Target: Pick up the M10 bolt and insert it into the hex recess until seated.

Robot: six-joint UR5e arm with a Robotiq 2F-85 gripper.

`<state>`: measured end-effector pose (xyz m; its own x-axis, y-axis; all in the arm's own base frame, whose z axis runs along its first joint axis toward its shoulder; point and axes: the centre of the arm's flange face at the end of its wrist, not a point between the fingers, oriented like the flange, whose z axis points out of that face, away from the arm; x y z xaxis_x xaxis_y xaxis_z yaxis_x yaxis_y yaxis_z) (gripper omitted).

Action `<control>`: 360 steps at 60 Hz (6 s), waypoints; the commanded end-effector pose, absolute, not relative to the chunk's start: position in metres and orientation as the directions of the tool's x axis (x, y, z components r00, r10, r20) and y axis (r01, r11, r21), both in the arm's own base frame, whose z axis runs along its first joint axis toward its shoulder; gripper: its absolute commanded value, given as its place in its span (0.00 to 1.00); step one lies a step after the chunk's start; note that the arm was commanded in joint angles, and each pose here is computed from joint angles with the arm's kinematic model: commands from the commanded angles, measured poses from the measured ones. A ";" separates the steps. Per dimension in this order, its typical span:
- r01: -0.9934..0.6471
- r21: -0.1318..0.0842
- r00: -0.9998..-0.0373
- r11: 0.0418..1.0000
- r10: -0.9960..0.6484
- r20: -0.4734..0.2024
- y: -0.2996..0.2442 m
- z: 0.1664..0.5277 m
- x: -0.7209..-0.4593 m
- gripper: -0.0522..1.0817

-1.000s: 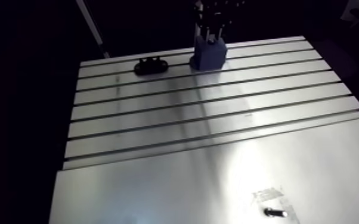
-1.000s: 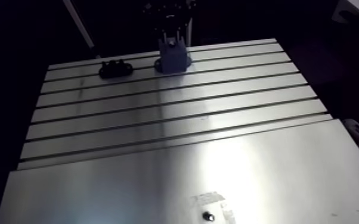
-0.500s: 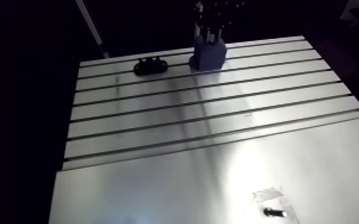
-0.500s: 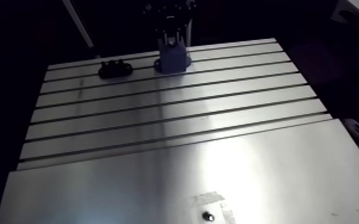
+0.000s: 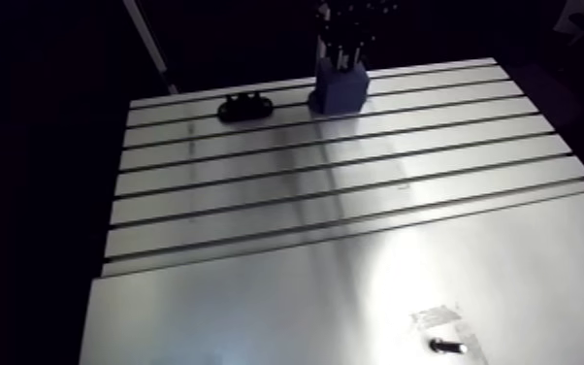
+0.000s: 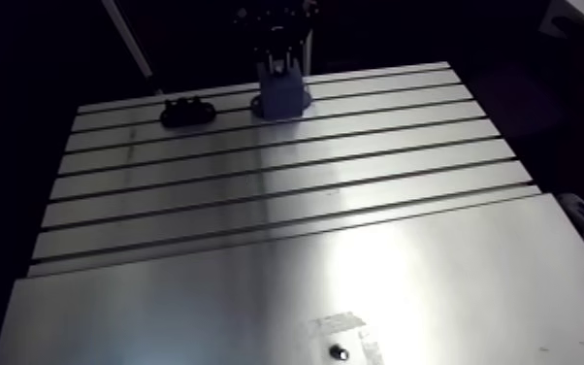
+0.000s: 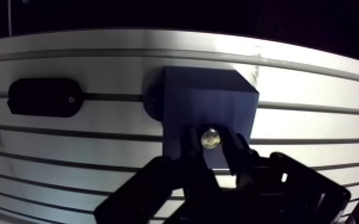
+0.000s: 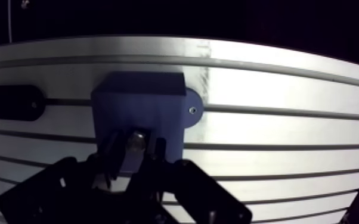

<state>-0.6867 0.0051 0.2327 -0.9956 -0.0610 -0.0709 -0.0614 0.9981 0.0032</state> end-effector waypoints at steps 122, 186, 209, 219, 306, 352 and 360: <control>-0.094 0.003 -0.993 0.996 -0.094 -0.067 0.005 0.234 -0.692 0.72; -0.411 -0.032 -0.907 0.911 -0.412 -0.083 0.000 0.234 -0.689 0.73; -0.446 -0.036 -0.890 0.894 -0.448 -0.085 0.001 0.233 -0.688 0.72; -0.464 -0.035 -0.881 0.885 -0.466 -0.081 0.001 0.233 -0.689 0.72; -0.569 -0.032 -0.819 0.822 -0.569 -0.071 -0.002 0.235 -0.689 0.05; -0.015 -0.010 -0.994 1.000 -0.016 -0.109 -0.006 0.289 -0.688 0.82; -0.007 -0.011 -0.993 1.000 -0.008 -0.117 -0.006 0.283 -0.689 0.96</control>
<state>-0.6878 -0.0062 0.2836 -0.9907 -0.0952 -0.0967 -0.0944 0.9954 -0.0134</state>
